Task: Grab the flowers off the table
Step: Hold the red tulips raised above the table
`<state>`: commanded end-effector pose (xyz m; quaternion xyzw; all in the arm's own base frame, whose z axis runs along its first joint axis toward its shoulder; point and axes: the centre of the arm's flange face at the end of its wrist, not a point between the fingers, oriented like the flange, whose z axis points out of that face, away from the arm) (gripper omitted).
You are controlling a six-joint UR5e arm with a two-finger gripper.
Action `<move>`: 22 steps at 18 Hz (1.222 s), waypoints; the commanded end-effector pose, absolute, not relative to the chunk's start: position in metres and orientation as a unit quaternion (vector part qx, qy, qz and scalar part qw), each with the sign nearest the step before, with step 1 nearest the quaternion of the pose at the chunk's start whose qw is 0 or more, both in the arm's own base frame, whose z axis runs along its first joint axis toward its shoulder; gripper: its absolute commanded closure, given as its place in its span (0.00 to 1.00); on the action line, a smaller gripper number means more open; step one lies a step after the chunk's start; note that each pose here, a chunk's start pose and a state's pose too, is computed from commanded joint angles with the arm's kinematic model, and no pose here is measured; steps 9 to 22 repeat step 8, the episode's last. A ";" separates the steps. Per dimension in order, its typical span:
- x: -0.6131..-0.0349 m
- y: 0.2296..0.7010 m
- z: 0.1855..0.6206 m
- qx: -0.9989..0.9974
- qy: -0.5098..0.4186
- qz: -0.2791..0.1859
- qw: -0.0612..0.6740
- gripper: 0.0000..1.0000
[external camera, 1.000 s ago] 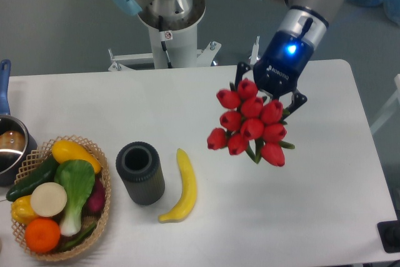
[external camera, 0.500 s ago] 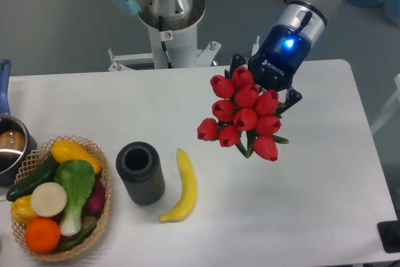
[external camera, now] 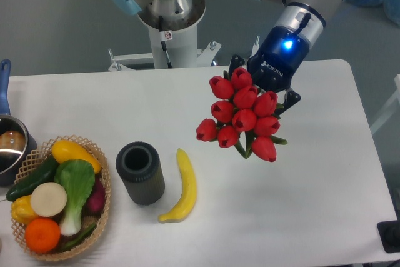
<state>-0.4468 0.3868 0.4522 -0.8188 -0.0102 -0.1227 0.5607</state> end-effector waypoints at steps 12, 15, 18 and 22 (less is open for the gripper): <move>-0.447 0.387 0.451 -0.819 -0.011 -0.123 0.561 0.53; -0.447 0.387 0.451 -0.819 -0.011 -0.123 0.561 0.53; -0.447 0.387 0.451 -0.819 -0.011 -0.123 0.561 0.53; -0.447 0.387 0.451 -0.819 -0.011 -0.123 0.561 0.53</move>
